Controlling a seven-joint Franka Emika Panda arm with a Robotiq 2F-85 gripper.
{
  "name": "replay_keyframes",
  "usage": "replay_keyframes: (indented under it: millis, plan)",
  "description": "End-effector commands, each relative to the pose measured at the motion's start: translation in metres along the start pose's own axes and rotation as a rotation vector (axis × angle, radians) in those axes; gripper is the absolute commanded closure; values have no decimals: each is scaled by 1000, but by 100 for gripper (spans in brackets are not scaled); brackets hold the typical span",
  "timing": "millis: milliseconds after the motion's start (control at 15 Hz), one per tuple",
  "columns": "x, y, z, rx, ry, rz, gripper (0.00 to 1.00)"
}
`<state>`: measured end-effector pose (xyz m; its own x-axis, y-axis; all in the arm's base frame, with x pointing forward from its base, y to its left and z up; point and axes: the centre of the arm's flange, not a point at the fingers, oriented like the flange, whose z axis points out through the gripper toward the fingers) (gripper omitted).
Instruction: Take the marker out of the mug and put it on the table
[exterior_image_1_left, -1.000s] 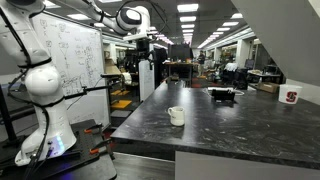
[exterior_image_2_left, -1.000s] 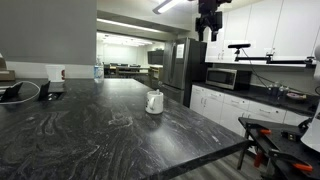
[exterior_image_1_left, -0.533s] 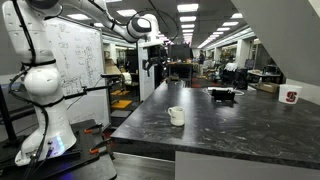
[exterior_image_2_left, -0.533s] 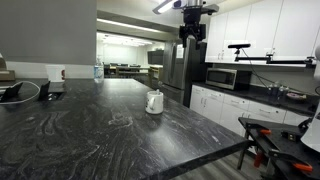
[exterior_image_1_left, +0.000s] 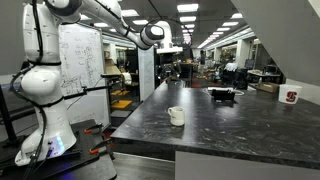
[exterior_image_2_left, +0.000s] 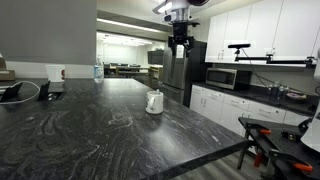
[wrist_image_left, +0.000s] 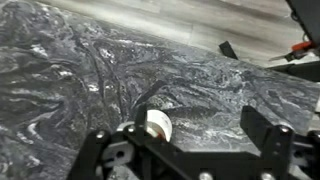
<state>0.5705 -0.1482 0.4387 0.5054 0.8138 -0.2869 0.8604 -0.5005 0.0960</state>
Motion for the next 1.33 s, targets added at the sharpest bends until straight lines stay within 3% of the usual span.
replay_keyframes:
  millis: [0, 467, 1267]
  plan:
    - [1, 27, 20, -11, -10, -85, 0]
    - [34, 34, 79, 18, 14, -183, 0]
    - [83, 21, 119, 36, 16, -255, 0]
